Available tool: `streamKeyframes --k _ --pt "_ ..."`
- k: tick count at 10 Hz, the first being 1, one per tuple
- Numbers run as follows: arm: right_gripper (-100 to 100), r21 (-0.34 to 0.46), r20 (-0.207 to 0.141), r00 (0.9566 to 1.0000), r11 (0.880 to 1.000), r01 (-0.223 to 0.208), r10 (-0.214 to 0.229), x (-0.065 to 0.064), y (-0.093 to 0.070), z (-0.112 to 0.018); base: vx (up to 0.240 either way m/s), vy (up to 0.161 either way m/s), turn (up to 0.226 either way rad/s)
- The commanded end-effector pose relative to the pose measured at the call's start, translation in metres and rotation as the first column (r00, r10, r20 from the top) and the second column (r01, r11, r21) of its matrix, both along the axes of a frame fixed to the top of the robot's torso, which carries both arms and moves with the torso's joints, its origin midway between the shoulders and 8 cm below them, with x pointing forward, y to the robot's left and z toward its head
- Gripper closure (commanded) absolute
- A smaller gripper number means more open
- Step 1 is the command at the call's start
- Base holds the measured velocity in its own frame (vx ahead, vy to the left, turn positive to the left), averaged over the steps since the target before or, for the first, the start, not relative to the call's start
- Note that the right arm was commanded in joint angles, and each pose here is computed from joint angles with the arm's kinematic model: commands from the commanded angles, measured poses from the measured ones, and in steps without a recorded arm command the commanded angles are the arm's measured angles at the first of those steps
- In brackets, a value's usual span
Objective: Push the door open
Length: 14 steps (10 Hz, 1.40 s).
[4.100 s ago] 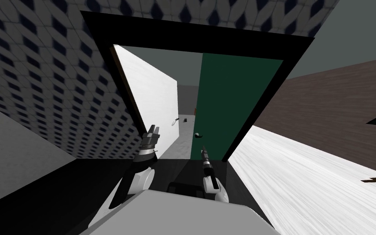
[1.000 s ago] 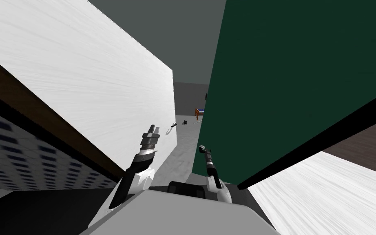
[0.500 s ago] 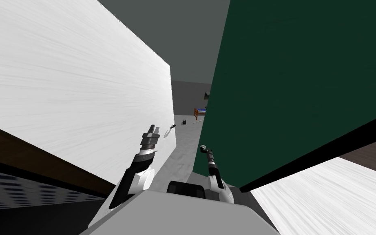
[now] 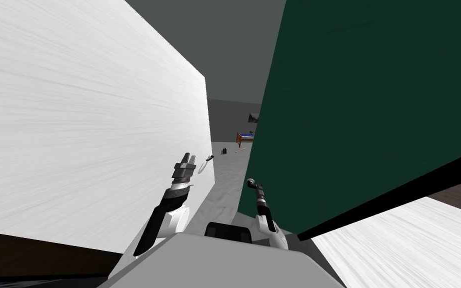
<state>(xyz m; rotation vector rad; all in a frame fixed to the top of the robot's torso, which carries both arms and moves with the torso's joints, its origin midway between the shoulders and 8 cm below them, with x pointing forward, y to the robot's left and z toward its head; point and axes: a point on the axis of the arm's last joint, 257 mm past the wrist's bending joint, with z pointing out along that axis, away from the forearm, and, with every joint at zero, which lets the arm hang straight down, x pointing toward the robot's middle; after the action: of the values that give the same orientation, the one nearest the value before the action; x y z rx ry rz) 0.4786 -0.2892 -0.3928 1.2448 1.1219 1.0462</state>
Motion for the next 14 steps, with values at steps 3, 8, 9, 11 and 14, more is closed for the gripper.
streamKeyframes --k 3,8,9,11,14 --pt "100 -0.005 0.02 0.9992 0.999 0.033 -0.033 0.001 -0.014 0.008 0.111 0.048 -0.041" --pt "100 0.033 0.017 0.9948 0.994 0.1 -0.101 -0.004 -0.023 0.004 0.172 0.074 -0.087" --pt "100 0.04 0.015 0.9939 0.993 0.108 -0.109 -0.005 -0.023 0.003 0.181 0.099 -0.079" --pt "100 0.054 0.013 0.9924 0.991 0.122 -0.123 -0.006 -0.022 0.002 0.171 0.046 -0.059" --pt "100 0.02 0.018 0.9856 0.986 0.168 -0.168 -0.012 -0.057 0.004 0.119 -0.001 -0.042"
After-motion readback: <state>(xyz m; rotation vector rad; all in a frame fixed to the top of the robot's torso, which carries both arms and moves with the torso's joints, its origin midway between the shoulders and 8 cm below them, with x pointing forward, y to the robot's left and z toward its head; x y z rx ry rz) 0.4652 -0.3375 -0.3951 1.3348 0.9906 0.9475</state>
